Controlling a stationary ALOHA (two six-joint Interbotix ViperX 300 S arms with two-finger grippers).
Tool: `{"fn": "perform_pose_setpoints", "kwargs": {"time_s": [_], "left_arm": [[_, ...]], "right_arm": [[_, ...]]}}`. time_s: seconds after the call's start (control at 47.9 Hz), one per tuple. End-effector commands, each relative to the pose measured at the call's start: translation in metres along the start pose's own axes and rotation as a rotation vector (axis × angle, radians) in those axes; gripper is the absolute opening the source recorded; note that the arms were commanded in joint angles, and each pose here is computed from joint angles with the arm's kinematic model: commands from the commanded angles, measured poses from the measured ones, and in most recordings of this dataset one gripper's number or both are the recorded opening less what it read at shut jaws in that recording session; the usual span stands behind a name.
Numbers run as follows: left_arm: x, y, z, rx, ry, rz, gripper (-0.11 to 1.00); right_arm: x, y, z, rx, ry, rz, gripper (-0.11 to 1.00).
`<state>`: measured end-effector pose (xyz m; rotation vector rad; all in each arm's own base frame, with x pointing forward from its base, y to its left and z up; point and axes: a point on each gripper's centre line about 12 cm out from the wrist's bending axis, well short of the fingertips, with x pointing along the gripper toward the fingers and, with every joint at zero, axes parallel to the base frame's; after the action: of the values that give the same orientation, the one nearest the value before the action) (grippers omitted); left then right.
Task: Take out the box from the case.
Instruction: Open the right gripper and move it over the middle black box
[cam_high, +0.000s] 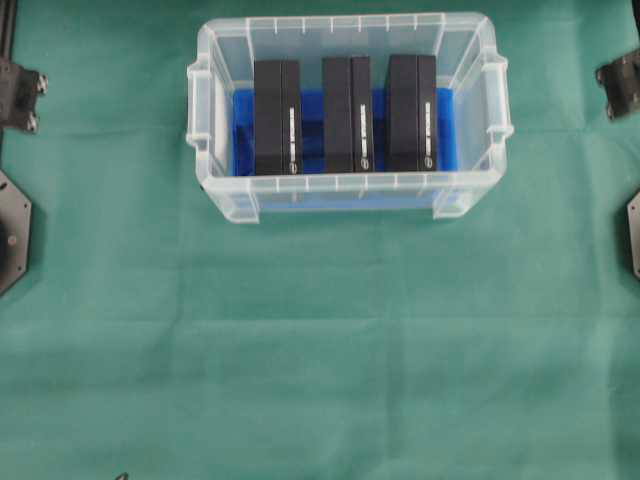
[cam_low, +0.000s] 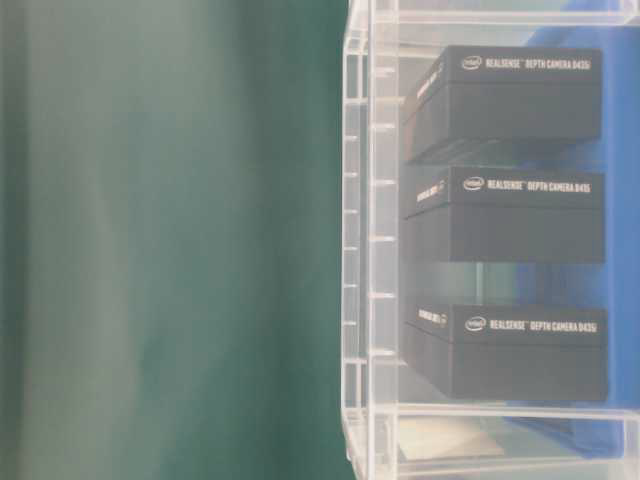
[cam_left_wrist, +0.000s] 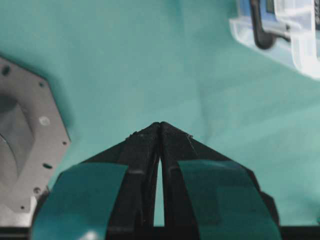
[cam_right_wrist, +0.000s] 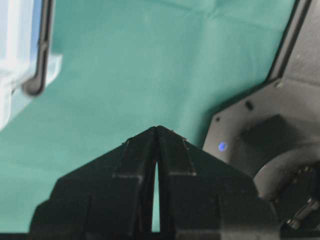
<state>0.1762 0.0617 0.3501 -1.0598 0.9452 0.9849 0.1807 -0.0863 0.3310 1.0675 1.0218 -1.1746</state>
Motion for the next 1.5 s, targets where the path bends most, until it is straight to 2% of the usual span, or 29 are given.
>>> {"fn": "perform_pose_setpoints", "kwargs": {"time_s": [0.0, 0.23, 0.584, 0.751, 0.856, 0.918, 0.96, 1.148, 1.231, 1.294, 1.482], "left_arm": [[-0.008, 0.001, 0.011, -0.013, -0.029, -0.016, 0.01], [-0.007, 0.007, 0.022, -0.018, -0.05, -0.009, 0.01], [-0.006, 0.006, 0.02, -0.015, -0.035, -0.02, 0.02], [-0.003, 0.007, 0.019, -0.013, -0.03, -0.013, 0.04], [-0.002, 0.008, 0.019, -0.013, -0.026, -0.008, 0.1], [-0.001, 0.008, 0.018, -0.012, -0.023, -0.008, 0.18], [-0.001, 0.007, 0.017, -0.012, -0.021, -0.012, 0.26], [-0.001, 0.007, 0.017, -0.016, -0.018, -0.012, 0.81], [-0.002, 0.006, 0.017, -0.022, -0.022, -0.018, 0.97], [-0.001, 0.006, 0.017, -0.023, -0.022, -0.017, 0.99], [-0.001, 0.006, 0.017, -0.034, -0.021, -0.016, 0.99]], "right_arm": [[-0.005, 0.001, 0.011, 0.012, -0.018, 0.016, 0.0], [-0.002, -0.002, 0.02, 0.03, -0.02, 0.001, 0.0], [-0.001, -0.001, 0.019, 0.031, -0.018, 0.014, 0.0], [0.001, -0.001, 0.019, 0.032, -0.021, 0.019, 0.0], [0.002, -0.001, 0.018, 0.033, -0.017, 0.016, 0.01], [0.004, -0.002, 0.018, 0.035, -0.015, 0.012, 0.09], [0.004, -0.002, 0.017, 0.037, -0.014, 0.009, 0.18], [0.006, -0.003, 0.018, 0.044, -0.024, -0.001, 0.75], [0.006, -0.004, 0.019, 0.057, -0.031, -0.003, 0.91], [0.006, -0.004, 0.019, 0.065, -0.033, -0.006, 0.96], [0.006, -0.005, 0.02, 0.07, -0.04, -0.013, 0.95]]}}
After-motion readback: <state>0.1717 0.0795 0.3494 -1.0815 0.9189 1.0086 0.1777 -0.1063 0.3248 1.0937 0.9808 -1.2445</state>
